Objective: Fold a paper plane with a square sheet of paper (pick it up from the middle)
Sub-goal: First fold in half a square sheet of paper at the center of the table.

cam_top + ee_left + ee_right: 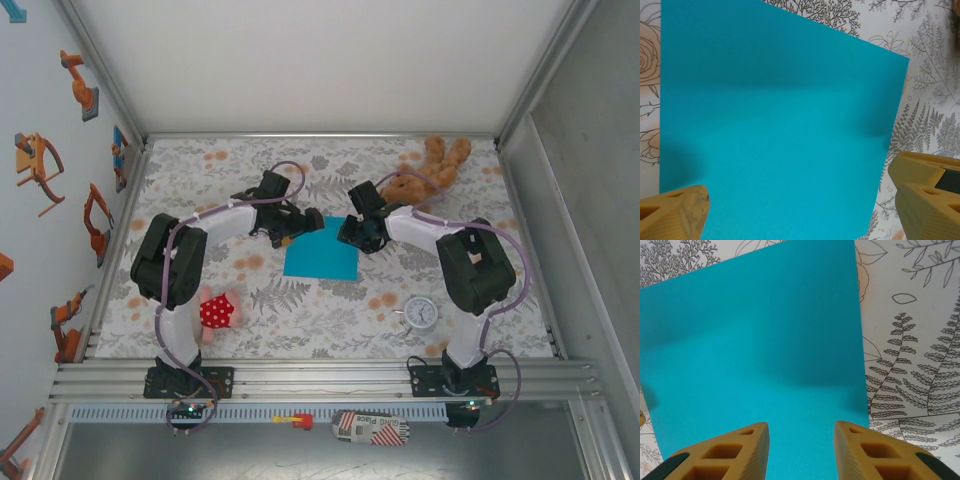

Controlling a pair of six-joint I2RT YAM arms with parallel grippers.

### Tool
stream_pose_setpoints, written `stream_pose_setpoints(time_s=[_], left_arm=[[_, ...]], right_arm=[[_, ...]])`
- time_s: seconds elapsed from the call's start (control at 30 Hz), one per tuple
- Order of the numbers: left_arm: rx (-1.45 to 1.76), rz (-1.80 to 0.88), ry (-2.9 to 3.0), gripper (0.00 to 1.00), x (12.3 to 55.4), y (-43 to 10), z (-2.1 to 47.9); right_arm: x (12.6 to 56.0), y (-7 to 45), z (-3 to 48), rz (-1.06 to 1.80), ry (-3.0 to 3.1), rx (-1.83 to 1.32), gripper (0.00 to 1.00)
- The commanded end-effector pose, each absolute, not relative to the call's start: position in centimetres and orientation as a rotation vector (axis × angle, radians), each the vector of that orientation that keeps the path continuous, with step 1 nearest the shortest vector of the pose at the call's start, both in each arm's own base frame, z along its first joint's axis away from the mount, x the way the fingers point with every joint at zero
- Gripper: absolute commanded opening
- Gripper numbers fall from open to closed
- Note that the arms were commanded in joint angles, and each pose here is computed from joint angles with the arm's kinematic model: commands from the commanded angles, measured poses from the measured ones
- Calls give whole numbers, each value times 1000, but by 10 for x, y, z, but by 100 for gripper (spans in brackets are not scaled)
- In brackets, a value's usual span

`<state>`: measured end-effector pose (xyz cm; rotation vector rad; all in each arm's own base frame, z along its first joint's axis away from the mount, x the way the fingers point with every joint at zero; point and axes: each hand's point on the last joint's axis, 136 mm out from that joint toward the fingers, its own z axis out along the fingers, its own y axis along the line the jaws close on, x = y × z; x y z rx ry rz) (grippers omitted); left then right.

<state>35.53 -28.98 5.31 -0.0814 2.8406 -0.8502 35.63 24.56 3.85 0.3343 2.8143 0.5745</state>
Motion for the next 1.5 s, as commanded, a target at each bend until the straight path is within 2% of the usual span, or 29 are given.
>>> stream_pose_setpoints(time_s=[0.0,0.37,0.7,0.93,1.1,1.47], left_arm=[[-72,-768,2881,95,354,-282,48],[-179,-761,2899,93,354,-275,27],[-149,-862,2837,89,355,-283,55],[-128,-788,2810,89,356,-273,67],[-121,-893,2839,89,354,-289,56],[-200,-861,2903,94,350,-284,25]], right_arm=[[357,244,38,568,2831,321,38],[352,243,16,545,2884,320,31],[350,244,11,550,2899,321,30],[349,242,9,534,2903,325,30],[349,242,7,534,2908,322,29],[350,249,5,595,2905,290,29]])
